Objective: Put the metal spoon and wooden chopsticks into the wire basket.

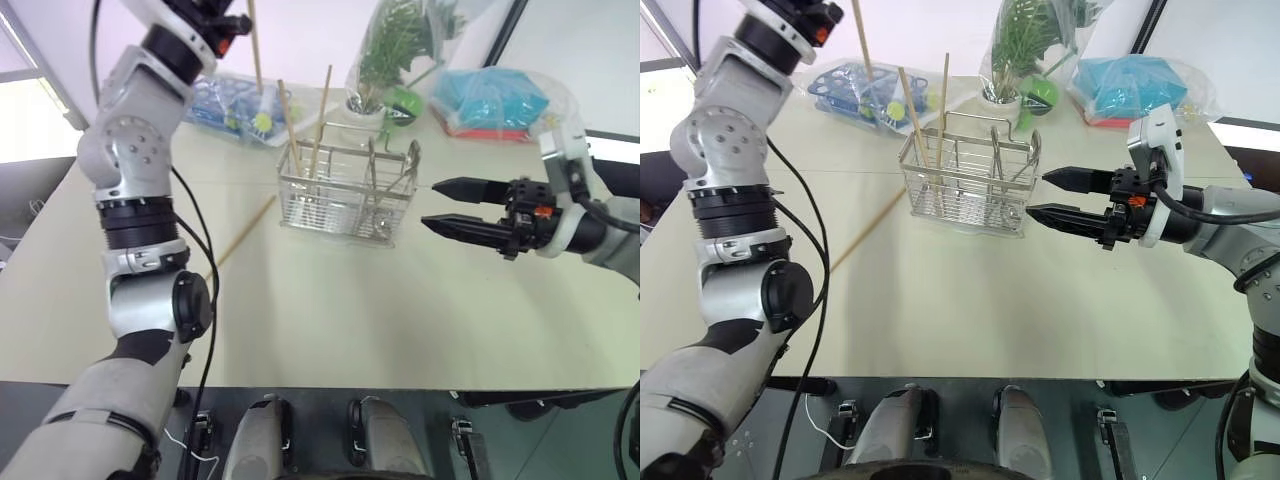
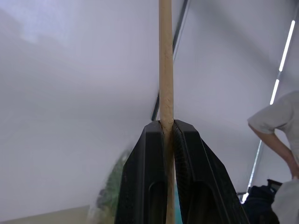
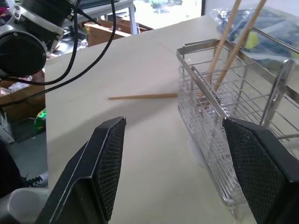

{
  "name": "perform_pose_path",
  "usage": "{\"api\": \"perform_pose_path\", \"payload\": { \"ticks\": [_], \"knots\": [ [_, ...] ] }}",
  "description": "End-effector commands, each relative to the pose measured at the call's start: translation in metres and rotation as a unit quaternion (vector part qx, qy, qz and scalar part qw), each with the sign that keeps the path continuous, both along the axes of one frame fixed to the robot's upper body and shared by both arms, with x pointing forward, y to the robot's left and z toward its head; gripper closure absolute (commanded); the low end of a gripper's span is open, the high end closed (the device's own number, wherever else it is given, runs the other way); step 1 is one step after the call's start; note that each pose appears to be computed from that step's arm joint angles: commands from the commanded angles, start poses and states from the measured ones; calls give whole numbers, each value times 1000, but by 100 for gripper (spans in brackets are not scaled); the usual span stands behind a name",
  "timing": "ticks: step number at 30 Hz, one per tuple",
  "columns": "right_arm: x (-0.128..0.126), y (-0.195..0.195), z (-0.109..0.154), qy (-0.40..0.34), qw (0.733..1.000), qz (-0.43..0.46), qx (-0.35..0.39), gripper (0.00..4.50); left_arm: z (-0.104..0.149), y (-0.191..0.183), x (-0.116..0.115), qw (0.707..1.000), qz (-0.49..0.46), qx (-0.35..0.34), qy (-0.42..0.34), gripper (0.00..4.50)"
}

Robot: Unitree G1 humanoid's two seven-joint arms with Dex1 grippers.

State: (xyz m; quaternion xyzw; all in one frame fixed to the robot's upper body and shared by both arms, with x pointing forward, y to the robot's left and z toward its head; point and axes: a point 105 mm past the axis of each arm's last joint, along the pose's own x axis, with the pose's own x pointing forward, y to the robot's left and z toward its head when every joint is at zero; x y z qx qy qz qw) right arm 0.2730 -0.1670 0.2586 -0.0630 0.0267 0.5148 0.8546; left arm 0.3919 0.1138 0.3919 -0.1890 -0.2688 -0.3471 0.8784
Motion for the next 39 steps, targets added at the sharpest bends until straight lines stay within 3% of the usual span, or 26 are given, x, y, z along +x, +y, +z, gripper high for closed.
{"api": "perform_pose_path", "payload": {
  "ticks": [1,16,20,26,29,32,34,39],
  "knots": [
    [-6,3,13,-28,1000,1,13,110,-13,-13,5,1000,6,12,-1,443],
    [-8,-2,24,-39,999,-21,30,110,-79,-56,26,997,25,69,22,443],
    [-5,-3,26,-40,998,-28,35,110,-84,-57,26,997,23,62,29,297],
    [0,-5,25,-37,998,-33,39,110,-72,-50,15,998,21,51,23,3],
    [3,-5,25,-36,998,-35,41,110,-65,-42,11,998,26,47,26,3],
    [4,-4,21,-34,998,-31,31,110,-35,-24,-2,997,46,59,7,3],
    [2,-3,17,-32,999,-24,22,110,-20,-13,-9,994,63,93,1,3],
    [4,-5,10,-27,999,-20,10,110,-26,25,-5,961,117,242,69,3]
  ]
}}
